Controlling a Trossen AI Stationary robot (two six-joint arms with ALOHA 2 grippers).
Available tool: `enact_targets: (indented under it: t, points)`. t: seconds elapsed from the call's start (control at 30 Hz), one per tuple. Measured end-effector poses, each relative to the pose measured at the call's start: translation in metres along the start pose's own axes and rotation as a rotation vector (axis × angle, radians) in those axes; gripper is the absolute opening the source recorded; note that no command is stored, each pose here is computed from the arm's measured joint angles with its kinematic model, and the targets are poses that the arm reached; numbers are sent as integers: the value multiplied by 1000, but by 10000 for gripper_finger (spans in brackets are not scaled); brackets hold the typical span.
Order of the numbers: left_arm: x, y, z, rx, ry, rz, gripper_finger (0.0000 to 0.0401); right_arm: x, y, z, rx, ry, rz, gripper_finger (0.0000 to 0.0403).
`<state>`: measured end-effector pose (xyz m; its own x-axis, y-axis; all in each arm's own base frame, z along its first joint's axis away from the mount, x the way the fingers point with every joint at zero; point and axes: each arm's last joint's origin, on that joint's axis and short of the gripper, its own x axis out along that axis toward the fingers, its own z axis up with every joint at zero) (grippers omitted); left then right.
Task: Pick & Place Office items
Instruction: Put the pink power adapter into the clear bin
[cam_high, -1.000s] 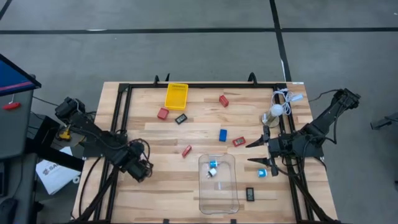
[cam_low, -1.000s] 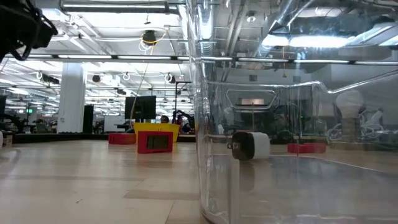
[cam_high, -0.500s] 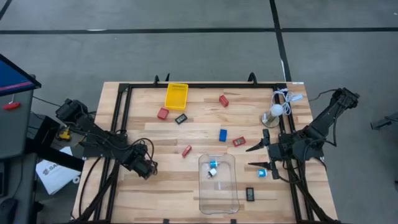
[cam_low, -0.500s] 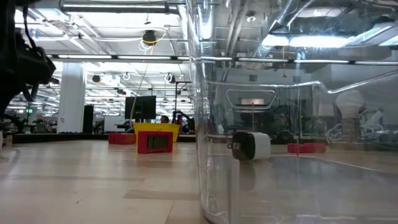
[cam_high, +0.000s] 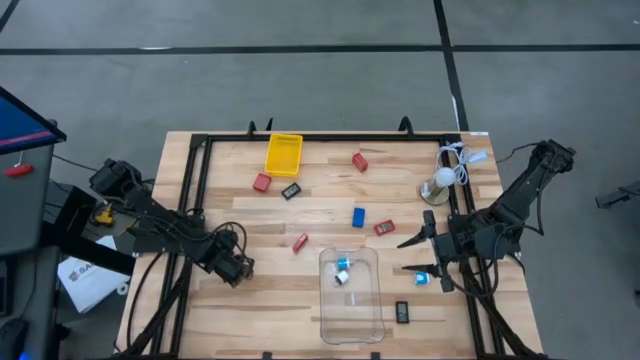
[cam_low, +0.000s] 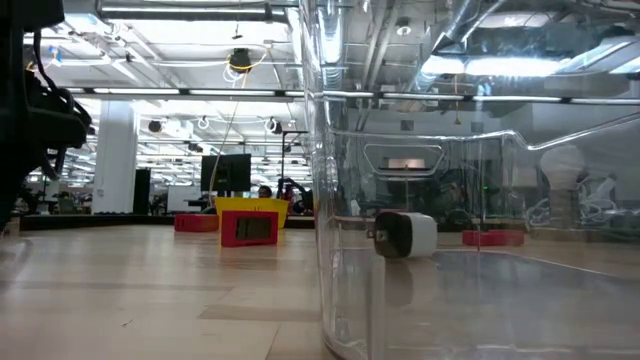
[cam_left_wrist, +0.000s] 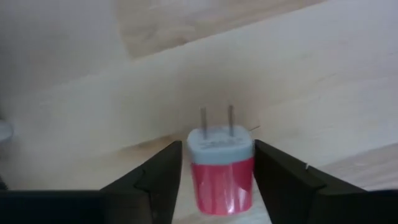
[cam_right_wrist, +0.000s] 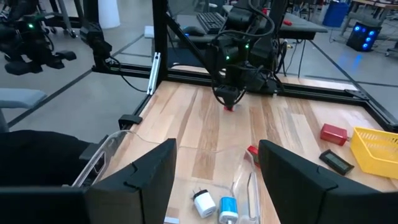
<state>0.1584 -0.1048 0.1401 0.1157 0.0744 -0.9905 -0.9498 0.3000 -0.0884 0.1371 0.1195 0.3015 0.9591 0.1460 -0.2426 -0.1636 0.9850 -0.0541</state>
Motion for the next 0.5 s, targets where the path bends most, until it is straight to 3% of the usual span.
enact_targets:
  t: [0.1, 0.23, 0.33, 0.5]
  points:
    - [0, -3, 2, 24, -27, -35, 132, 0, 0, 0, 2, -2, 0, 221]
    - [0, -14, 2, 80, -38, -142, 125, 0, 0, 0, 4, -4, 0, 221]
    - [-4, -30, 0, 156, -49, -308, 125, 0, 0, 1, 6, -7, 1, 221]
    - [-22, -63, -3, 343, -126, -690, 125, 0, 0, 2, 9, -22, 3, 221]
